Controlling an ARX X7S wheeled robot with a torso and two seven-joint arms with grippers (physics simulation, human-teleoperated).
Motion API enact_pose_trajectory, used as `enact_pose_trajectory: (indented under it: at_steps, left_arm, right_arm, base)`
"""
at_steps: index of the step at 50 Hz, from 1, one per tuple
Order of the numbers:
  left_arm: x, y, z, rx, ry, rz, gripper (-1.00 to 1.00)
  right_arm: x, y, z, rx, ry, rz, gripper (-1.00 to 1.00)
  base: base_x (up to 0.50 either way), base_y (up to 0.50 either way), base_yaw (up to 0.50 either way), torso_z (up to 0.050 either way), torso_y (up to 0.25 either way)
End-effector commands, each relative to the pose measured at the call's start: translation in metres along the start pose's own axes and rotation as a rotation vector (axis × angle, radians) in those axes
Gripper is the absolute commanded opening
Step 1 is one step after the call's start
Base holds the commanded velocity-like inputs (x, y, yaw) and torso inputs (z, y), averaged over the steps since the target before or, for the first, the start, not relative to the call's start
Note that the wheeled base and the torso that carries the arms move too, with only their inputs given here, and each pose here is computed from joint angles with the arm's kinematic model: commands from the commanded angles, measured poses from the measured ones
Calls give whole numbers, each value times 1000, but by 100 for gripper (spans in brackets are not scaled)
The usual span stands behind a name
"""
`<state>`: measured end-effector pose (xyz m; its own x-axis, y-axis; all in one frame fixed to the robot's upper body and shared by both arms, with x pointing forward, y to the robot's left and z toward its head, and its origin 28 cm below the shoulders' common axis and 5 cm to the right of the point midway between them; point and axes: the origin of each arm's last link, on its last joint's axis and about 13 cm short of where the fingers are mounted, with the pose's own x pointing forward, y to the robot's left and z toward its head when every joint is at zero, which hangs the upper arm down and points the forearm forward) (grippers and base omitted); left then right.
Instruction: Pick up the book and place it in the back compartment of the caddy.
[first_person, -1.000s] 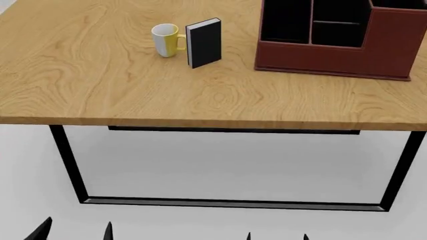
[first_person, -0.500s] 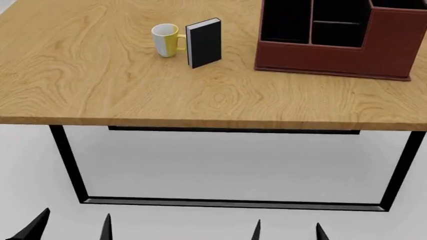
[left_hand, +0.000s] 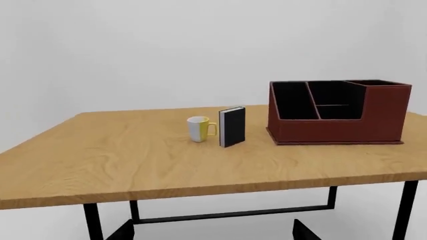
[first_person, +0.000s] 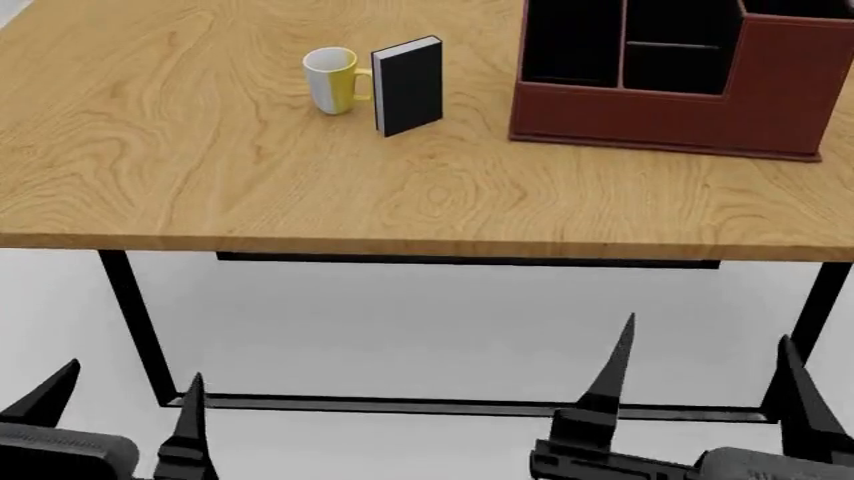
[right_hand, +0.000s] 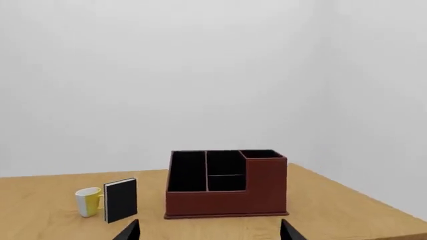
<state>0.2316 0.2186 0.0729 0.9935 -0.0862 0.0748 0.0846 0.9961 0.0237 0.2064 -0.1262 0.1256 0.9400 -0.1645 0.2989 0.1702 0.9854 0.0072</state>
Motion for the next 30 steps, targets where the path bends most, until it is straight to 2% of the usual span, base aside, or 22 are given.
enact_pose_trajectory:
  at_steps: [1, 12, 27, 30]
  left_arm:
    - [5, 7, 19, -3, -29, -7, 100]
    - [16, 14, 38, 16, -52, -2, 100]
    - [31, 21, 60, 48, -77, -1, 100]
    - [32, 21, 67, 17, -67, -22, 100]
  right_arm:
    - [9, -12, 41, -29, -115, -45, 100]
    - [22, -23, 81, -57, -209, -83, 100]
    - [23, -39, 141, -68, -327, -109, 100]
    - [20, -40, 154, -66, -351, -108, 100]
  base:
    - [0, 0, 0, 0, 0]
    - [0, 0, 0, 0, 0]
    - [0, 0, 0, 0, 0]
    - [0, 0, 0, 0, 0]
